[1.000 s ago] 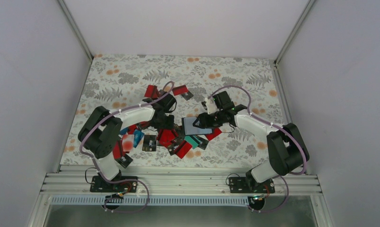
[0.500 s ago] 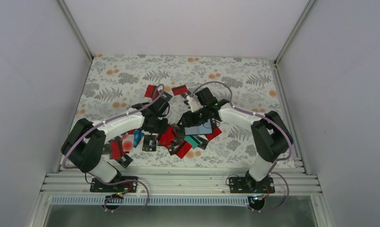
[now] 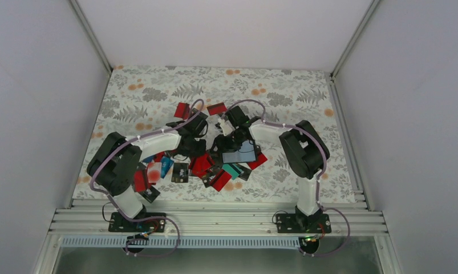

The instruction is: Put the credit cards into the card holder

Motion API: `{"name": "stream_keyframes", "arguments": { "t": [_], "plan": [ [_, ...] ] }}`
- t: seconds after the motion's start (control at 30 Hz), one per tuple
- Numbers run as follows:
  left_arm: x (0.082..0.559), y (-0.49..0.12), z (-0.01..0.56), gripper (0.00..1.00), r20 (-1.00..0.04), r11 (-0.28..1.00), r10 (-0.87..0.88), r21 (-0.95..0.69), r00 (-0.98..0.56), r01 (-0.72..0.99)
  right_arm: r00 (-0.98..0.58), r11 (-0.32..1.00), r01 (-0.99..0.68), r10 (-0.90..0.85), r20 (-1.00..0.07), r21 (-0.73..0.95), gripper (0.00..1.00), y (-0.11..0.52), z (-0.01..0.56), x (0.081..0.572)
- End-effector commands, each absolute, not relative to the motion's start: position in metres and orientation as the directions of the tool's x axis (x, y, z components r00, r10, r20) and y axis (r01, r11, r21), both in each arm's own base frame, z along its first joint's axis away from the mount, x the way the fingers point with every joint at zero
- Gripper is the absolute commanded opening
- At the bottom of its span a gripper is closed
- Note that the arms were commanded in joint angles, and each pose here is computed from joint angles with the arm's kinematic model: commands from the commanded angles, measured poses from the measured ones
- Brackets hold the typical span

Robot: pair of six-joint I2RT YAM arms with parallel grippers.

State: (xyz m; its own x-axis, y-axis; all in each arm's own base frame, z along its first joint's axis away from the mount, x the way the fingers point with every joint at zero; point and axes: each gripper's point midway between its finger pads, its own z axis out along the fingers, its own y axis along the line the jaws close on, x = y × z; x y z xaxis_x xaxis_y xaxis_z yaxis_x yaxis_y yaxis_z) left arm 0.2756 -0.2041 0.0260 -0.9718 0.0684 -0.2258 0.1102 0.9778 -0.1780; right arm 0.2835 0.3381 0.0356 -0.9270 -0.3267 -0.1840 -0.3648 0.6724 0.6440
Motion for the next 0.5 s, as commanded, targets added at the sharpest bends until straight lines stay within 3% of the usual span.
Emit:
{"name": "stream_keyframes", "arguments": {
  "t": [0.0, 0.47],
  "plan": [
    [0.297, -0.221, 0.04, 0.12, -0.283, 0.962, 0.096, -0.218, -0.954, 0.162, -0.919, 0.676, -0.385, -0.346, -0.191, 0.628, 0.44, 0.341, 0.036, 0.283],
    [0.279, -0.227, -0.009, 0.09, -0.18, 0.948, 0.144, -0.258, -0.973, 0.188, -0.941, 0.699, -0.332, -0.296, -0.166, 0.634, 0.44, 0.328, 0.05, 0.269]
  ]
}}
